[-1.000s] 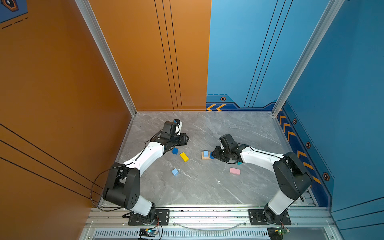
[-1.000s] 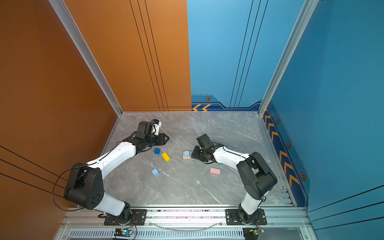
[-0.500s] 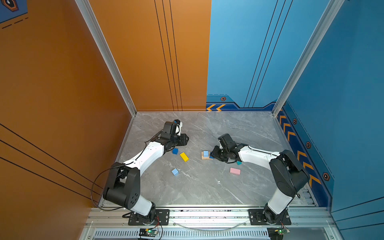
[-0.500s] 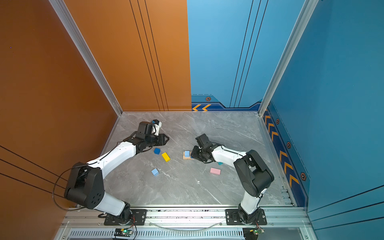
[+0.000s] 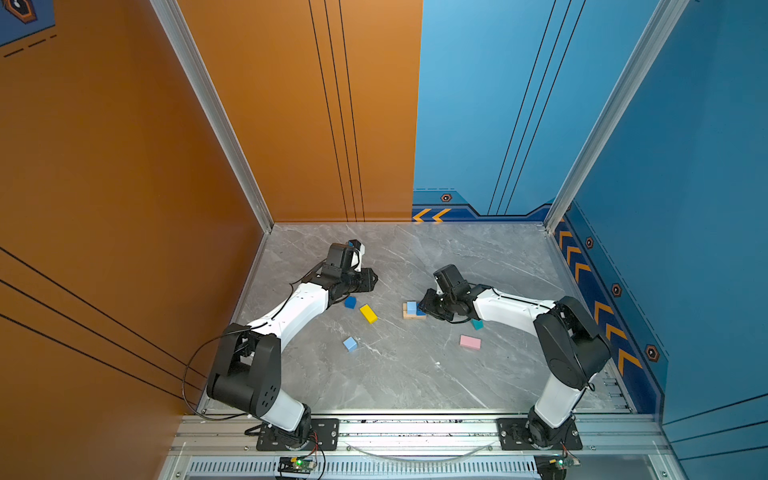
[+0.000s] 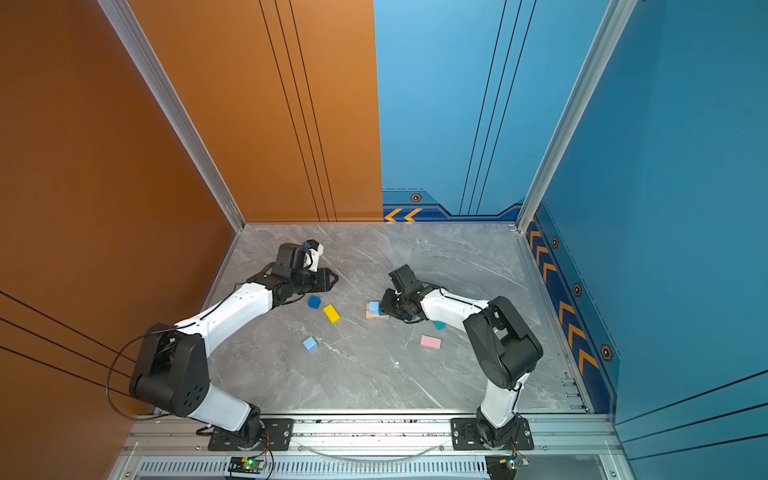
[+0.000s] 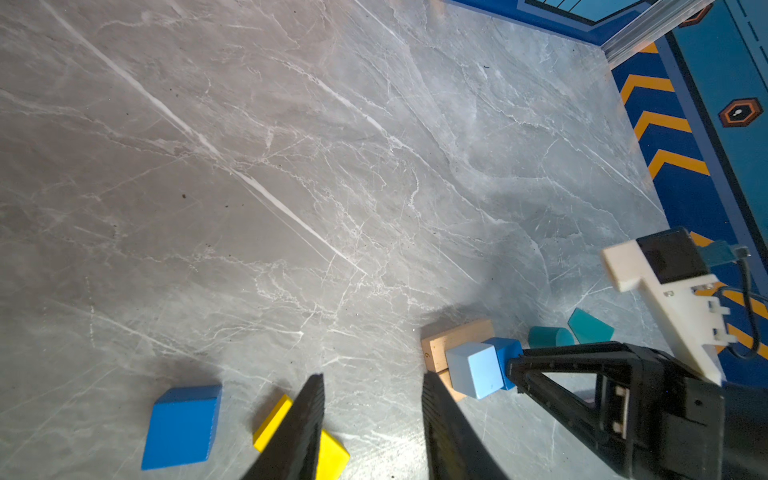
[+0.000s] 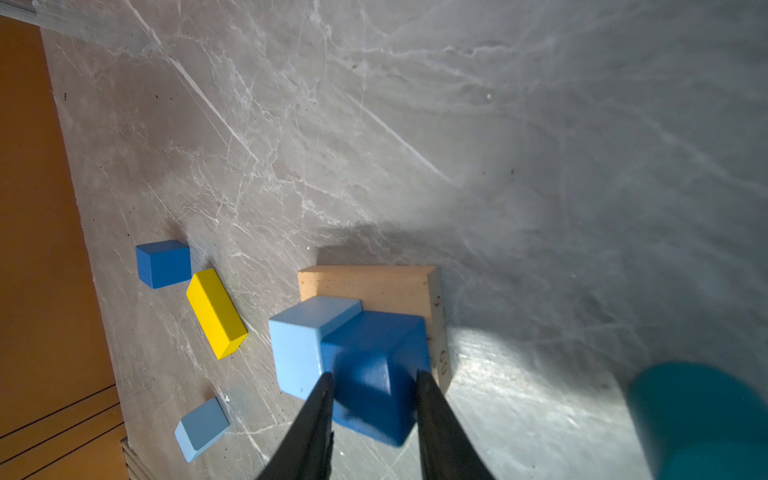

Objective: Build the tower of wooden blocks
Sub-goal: 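Open the right gripper to release the dark blue cube on the stack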

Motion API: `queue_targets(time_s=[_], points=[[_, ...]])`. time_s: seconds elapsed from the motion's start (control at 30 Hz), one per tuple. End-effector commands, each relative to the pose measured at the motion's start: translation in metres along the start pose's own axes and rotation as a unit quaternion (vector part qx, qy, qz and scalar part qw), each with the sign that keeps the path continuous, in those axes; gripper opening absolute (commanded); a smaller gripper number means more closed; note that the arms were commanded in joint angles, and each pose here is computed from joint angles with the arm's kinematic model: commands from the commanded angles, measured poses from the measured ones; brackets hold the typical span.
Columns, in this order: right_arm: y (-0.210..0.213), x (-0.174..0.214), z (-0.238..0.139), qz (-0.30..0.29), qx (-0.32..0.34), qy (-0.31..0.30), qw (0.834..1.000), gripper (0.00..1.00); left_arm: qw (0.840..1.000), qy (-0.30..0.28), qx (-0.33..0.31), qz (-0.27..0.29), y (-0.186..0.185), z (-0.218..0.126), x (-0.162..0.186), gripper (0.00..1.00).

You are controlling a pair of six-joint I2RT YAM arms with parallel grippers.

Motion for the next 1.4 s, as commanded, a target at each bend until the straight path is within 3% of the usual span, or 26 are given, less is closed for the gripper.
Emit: queue_targets(time_s=[0.0, 0.6, 1.0, 1.37], points=[[0.004, 0.001, 0.002, -0.008, 0.002, 0.012, 1.0, 0.35, 1.0, 0.005, 0.008, 0.014, -0.007, 0.0, -0.004, 0.41], [0.007, -0.002, 0.0, -0.014, 0.008, 0.013, 1.0, 0.36, 1.0, 0.005, 0.004, 0.014, -0.005, -0.001, -0.005, 0.41], [0.017, -0.008, -0.04, -0.039, 0.025, -0.025, 0.999, 0.5, 1.0, 0.0, 0.008, 0.016, -0.007, -0.005, -0.005, 0.42], [-0.001, 0.019, -0.099, -0.078, 0.138, -0.069, 0.985, 0.68, 1.0, -0.022, 0.012, 0.017, -0.005, -0.022, -0.007, 0.44]])
Point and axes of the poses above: each gripper's point midway between its finger pads, its own z axis out along the fingers, its own y axis along the line the jaws close on, x = y × z, the point moved 6 cm from there along -z, back along the fingers, and after that the axes turned 2 degrees about -z, right-handed, at the moved point
